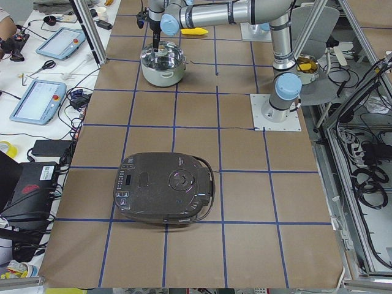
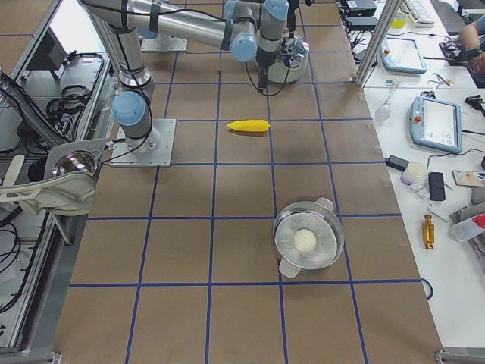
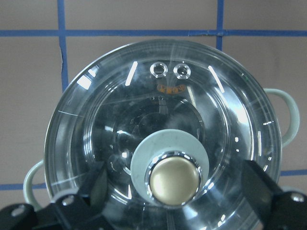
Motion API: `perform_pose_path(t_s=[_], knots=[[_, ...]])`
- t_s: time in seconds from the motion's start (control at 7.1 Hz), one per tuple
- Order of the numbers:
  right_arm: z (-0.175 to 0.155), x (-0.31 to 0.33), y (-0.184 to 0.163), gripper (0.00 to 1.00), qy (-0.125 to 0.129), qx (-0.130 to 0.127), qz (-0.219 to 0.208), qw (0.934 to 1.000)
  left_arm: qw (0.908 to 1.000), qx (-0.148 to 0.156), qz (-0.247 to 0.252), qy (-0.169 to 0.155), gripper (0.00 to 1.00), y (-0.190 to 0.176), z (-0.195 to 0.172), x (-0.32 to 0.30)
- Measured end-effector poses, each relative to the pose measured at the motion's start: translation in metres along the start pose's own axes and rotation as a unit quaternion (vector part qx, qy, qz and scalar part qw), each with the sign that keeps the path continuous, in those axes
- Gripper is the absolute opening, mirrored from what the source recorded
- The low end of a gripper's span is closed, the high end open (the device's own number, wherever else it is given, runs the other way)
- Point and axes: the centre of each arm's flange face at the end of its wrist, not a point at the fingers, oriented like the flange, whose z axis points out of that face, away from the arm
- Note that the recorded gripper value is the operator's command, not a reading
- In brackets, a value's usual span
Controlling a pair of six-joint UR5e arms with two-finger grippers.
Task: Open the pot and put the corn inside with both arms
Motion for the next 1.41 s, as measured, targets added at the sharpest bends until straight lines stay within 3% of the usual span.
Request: perform_pose_path(t_s=[0.14, 0.28, 0.56, 0.99, 1.13, 1.27, 1.41], knots=[[0.030, 0.005, 0.007, 0.99, 0.001, 0.017, 0.001, 0.9999, 1.0000, -0.007, -0.003, -0.001, 0.85, 0.002, 0.007, 0.000], [0.058, 0.014, 0.014, 0.95, 0.002, 0.035, -0.004, 0.9994, 0.9999, -0.012, -0.008, -0.001, 0.66, 0.004, 0.012, 0.000], [0.109, 0.047, 0.022, 0.88, -0.001, 0.051, -0.012, 0.9986, 0.9997, -0.015, -0.018, -0.001, 0.60, 0.006, 0.014, 0.000], [0.145, 0.060, 0.033, 0.85, -0.004, 0.038, -0.010, 0.9992, 0.9992, -0.014, -0.038, -0.003, 0.49, 0.007, 0.011, 0.000], [0.153, 0.059, 0.033, 0.70, -0.005, 0.036, -0.010, 0.9993, 0.9992, -0.014, -0.038, -0.003, 0.45, 0.007, 0.009, -0.001], [0.159, 0.059, 0.031, 0.43, -0.006, 0.037, -0.010, 0.9993, 0.9992, -0.012, -0.038, -0.003, 0.42, 0.007, 0.006, -0.002], [0.161, 0.059, 0.030, 0.23, -0.007, 0.038, -0.009, 0.9992, 0.9992, -0.010, -0.038, -0.002, 0.42, 0.007, 0.001, -0.002]])
